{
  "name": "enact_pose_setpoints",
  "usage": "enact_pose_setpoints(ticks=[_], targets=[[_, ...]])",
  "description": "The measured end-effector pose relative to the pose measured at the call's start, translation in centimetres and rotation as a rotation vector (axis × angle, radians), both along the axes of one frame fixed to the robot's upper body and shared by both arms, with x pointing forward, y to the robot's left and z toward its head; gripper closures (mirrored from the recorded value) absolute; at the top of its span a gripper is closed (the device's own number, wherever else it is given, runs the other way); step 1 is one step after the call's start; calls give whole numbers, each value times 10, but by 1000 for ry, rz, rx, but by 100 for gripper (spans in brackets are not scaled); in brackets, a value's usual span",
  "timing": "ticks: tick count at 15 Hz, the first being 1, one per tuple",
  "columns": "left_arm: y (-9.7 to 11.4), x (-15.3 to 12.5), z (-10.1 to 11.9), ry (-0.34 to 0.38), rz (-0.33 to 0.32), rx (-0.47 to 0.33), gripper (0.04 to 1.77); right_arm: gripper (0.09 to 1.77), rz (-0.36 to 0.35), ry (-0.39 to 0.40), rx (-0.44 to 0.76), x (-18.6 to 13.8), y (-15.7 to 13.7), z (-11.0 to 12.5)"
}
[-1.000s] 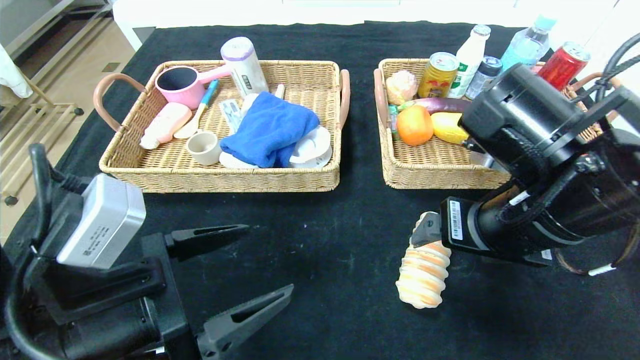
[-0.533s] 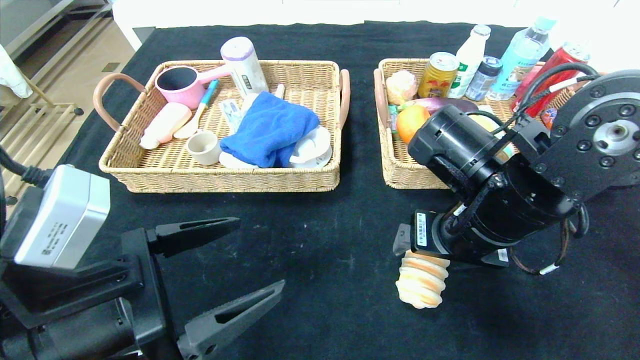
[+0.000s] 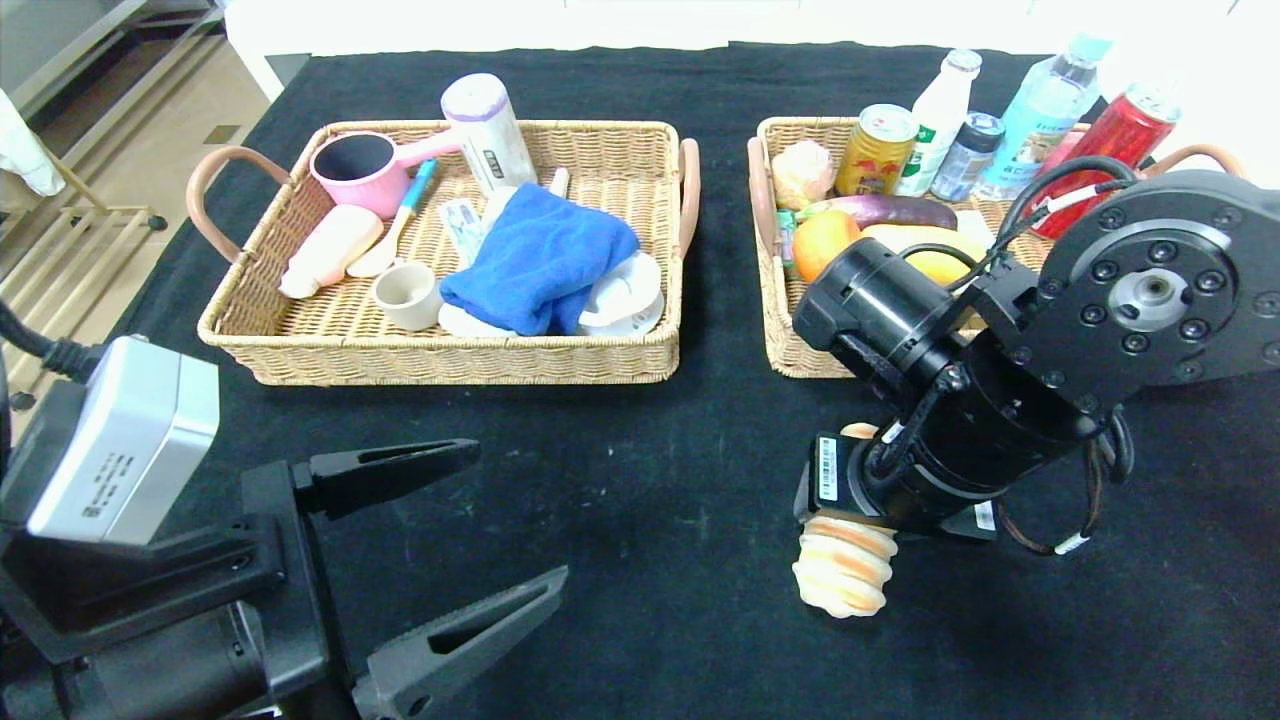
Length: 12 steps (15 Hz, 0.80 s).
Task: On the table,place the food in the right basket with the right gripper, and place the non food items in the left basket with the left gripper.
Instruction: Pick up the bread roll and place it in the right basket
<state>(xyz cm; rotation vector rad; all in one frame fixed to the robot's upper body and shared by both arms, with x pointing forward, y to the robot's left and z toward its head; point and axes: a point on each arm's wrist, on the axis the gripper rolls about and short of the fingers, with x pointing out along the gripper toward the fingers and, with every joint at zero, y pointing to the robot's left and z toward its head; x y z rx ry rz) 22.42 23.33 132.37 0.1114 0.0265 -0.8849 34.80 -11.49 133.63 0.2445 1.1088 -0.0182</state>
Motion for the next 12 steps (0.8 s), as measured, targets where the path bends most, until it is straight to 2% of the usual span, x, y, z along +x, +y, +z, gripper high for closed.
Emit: enact_pose_setpoints(ticks=[3,5,7,12], targets=[[0,0,0,1,1,1,9,94,2,8,-6,1,2,-3],[0,0,-1,2,0,3,9,109,2,12,-8,2,2,-5],[0,0,-1,2,1,6,9,138,3,15,-10,2,3,-6],[-1,1,-3,5,0,11,9,140,4,18,-14,3,4,-7]])
